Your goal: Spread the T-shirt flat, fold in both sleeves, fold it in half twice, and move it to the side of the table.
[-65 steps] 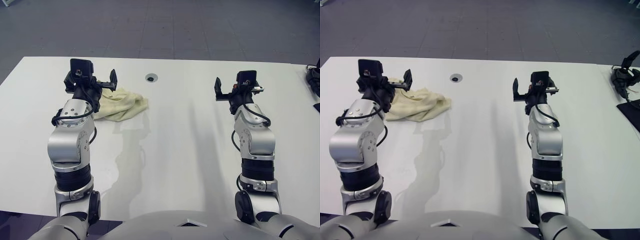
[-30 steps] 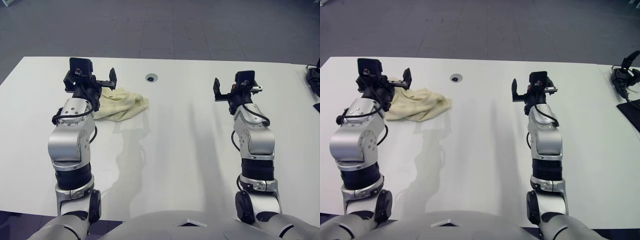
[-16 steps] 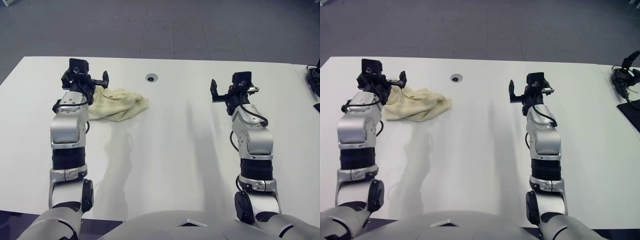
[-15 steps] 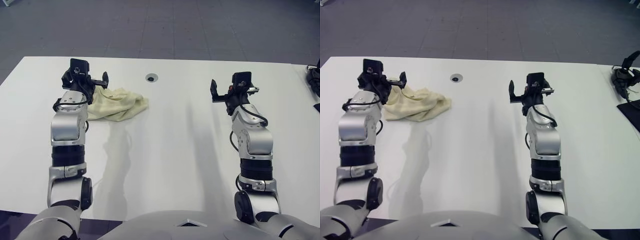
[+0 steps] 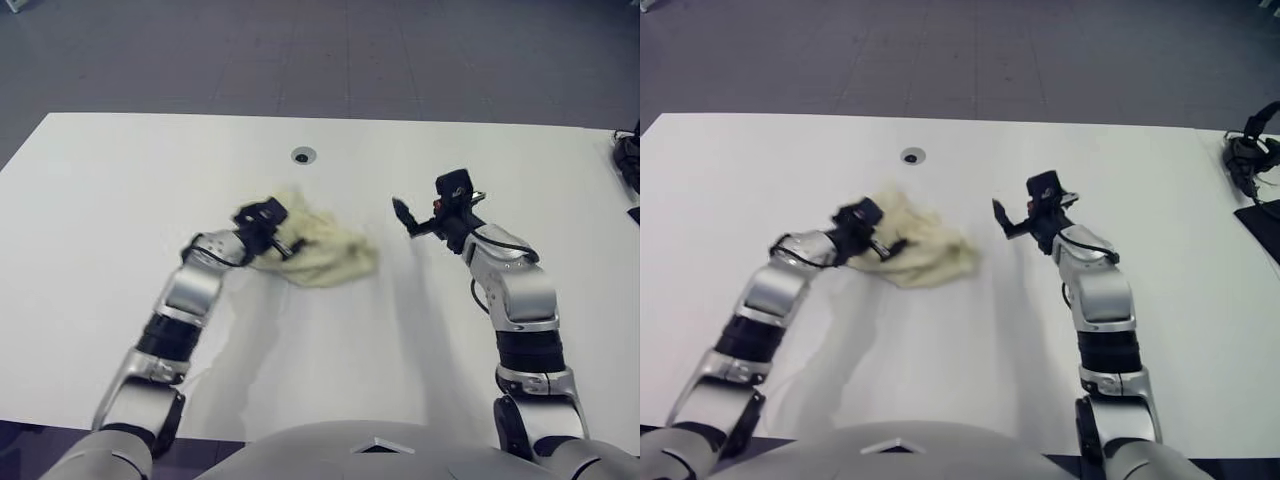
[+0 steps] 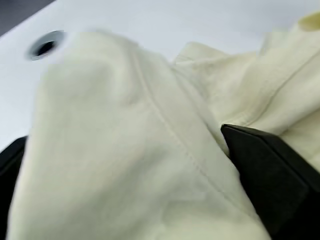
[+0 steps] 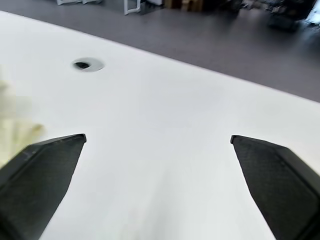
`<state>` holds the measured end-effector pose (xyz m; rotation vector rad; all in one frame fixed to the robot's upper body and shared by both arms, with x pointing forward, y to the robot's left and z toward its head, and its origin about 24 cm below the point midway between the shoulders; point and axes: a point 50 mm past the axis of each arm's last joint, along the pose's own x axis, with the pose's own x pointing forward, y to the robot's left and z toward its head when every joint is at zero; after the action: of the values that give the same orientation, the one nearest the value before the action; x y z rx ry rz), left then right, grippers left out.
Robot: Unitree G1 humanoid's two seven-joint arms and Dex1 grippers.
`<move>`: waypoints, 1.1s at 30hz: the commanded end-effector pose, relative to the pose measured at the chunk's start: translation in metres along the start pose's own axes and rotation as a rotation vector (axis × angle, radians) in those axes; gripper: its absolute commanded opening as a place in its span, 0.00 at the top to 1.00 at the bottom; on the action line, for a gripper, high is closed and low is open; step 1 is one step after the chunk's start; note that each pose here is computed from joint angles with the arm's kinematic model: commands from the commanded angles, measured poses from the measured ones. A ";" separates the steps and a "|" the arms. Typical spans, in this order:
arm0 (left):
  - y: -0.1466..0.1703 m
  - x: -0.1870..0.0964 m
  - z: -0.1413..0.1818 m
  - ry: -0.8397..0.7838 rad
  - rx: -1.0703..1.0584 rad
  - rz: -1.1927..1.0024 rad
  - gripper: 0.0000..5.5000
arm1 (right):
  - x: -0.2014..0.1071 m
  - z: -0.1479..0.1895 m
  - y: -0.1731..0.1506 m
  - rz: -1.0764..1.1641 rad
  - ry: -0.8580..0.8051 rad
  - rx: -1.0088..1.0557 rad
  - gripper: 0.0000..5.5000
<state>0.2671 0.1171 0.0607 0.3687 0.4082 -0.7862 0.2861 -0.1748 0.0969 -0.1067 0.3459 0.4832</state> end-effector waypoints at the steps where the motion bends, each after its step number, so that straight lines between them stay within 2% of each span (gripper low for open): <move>1: -0.032 -0.006 -0.003 0.027 -0.080 -0.053 0.02 | -0.022 0.011 0.006 0.200 0.091 0.102 0.02; 6: -0.032 -0.013 0.007 -0.001 -0.138 0.000 0.02 | -0.062 0.004 0.020 0.447 0.322 0.210 0.02; 11: -0.028 -0.026 0.019 -0.046 -0.171 0.034 0.02 | -0.087 -0.012 0.038 0.564 0.439 0.208 0.02; 18: -0.021 -0.044 0.030 -0.044 -0.158 0.056 0.02 | -0.079 -0.029 0.054 0.519 0.440 0.245 0.02; 26: -0.016 -0.046 0.036 -0.046 -0.154 0.062 0.02 | -0.069 -0.029 0.060 0.504 0.407 0.281 0.02; 33: -0.017 -0.045 0.032 -0.019 -0.138 0.073 0.02 | -0.068 -0.030 0.060 0.502 0.404 0.267 0.25</move>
<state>0.2336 0.1177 0.1090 0.2236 0.4127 -0.6905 0.1912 -0.1566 0.0901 0.1632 0.8479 0.9089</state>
